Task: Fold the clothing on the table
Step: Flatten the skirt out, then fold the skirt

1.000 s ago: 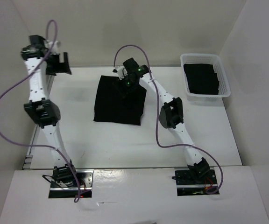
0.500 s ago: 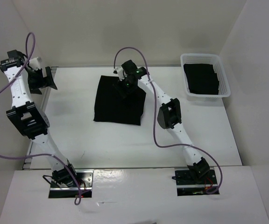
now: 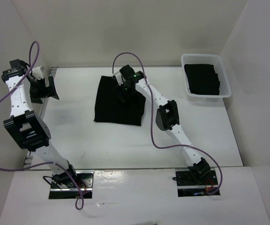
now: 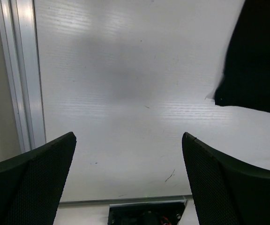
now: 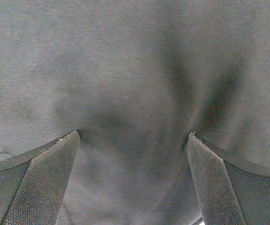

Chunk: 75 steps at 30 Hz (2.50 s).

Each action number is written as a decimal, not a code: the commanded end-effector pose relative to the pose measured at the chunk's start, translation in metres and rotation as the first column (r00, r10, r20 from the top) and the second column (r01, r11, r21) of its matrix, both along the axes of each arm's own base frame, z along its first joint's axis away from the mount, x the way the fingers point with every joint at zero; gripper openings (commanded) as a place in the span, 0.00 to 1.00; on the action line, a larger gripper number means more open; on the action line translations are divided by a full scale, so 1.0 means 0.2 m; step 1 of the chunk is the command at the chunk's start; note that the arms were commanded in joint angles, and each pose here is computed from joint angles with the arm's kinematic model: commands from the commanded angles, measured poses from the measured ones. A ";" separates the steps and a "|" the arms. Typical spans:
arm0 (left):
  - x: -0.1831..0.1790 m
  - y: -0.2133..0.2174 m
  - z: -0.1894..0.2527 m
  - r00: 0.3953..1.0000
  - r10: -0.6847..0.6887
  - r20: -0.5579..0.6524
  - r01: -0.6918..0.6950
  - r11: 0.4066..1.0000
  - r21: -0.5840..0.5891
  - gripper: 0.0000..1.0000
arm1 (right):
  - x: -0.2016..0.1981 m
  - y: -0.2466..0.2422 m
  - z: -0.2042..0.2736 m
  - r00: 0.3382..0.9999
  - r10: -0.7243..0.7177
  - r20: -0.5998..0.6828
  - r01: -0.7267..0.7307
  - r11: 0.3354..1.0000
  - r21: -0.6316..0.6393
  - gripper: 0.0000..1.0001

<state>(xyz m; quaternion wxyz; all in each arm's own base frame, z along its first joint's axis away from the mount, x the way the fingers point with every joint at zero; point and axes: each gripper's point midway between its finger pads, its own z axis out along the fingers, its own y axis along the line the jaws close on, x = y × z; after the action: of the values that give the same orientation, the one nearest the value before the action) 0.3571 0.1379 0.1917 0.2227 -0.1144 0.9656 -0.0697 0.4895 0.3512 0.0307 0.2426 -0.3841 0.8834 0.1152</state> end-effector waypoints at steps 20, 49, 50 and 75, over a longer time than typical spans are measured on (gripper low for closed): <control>-0.18 0.00 0.12 0.997 -0.039 0.070 0.029 0.990 0.135 1.00 | -0.59 0.13 0.09 0.986 0.160 -0.039 -0.165 0.954 -0.251 0.98; -0.10 -0.47 -0.15 0.937 -0.349 -0.012 0.349 0.936 -0.046 1.00 | -0.83 -0.31 0.73 0.965 0.257 0.048 -0.261 0.959 0.112 0.98; -0.07 -0.50 -0.19 0.932 -0.361 -0.022 0.360 0.932 -0.047 1.00 | -0.75 -0.40 0.72 0.978 0.205 0.046 -0.210 0.970 0.122 0.98; 0.49 -1.02 -0.71 0.896 -0.435 -0.087 0.432 0.901 -0.049 0.85 | -0.33 -0.92 0.26 0.977 -0.207 -0.046 0.210 0.975 0.076 0.72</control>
<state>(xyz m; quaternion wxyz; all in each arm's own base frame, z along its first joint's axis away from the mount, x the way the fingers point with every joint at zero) 0.4371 -0.0593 0.0421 0.1275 0.0935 0.9779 -0.1371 0.4058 0.1664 0.0765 0.2256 -0.2872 0.9218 0.1299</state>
